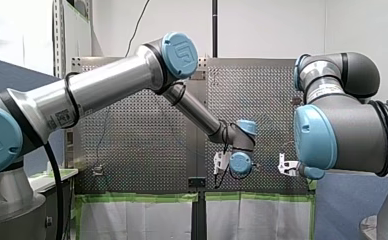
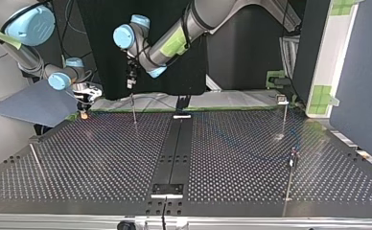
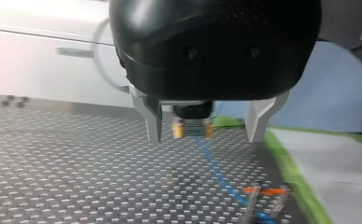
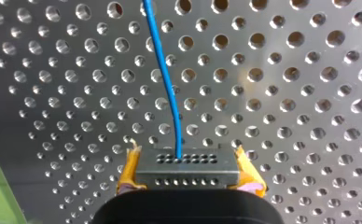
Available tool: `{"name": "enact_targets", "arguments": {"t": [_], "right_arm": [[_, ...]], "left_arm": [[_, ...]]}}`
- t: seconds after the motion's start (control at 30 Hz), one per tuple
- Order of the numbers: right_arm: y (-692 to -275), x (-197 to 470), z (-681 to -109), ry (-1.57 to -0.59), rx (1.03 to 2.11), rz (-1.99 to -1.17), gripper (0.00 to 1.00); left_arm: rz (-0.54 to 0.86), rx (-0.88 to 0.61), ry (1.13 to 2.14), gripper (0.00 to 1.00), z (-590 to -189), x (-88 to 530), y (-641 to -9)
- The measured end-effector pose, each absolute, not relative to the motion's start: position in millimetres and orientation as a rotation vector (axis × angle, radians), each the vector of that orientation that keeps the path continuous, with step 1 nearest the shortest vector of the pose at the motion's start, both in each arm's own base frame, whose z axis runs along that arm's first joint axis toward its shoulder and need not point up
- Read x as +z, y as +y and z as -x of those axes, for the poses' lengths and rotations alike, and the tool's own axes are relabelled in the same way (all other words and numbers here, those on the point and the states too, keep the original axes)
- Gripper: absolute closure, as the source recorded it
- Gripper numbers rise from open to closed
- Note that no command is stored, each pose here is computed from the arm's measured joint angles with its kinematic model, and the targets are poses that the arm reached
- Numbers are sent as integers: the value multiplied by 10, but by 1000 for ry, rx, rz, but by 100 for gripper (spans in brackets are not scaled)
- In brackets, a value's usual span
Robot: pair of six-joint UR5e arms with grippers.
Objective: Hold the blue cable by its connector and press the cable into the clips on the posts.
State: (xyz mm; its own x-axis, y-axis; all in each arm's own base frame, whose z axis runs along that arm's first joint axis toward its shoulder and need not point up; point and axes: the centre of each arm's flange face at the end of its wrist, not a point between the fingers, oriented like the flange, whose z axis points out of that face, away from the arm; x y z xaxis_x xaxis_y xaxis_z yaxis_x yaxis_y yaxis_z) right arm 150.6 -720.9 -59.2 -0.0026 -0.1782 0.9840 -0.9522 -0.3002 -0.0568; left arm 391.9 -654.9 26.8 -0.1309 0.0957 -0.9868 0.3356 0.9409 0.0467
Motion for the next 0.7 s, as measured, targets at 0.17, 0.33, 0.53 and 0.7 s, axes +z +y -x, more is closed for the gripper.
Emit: {"name": "enact_targets", "arguments": {"t": [0.17,0.33,0.53,0.7], "right_arm": [[-7200,-597,-1514,-1206,1368,-1564,100],[-7192,-601,-1524,-1208,1366,-1569,100],[-7190,-602,-1528,-1209,1366,-1570,100],[-7192,-598,-1538,-1208,1367,-1571,100]], "left_arm": [[-284,-233,1669,13,-3861,487,-6503],[-262,-187,1681,13,-3775,657,-6365],[-244,-110,1712,13,-3695,851,-6128],[-231,-95,1716,13,-3648,1025,-5976]]}}
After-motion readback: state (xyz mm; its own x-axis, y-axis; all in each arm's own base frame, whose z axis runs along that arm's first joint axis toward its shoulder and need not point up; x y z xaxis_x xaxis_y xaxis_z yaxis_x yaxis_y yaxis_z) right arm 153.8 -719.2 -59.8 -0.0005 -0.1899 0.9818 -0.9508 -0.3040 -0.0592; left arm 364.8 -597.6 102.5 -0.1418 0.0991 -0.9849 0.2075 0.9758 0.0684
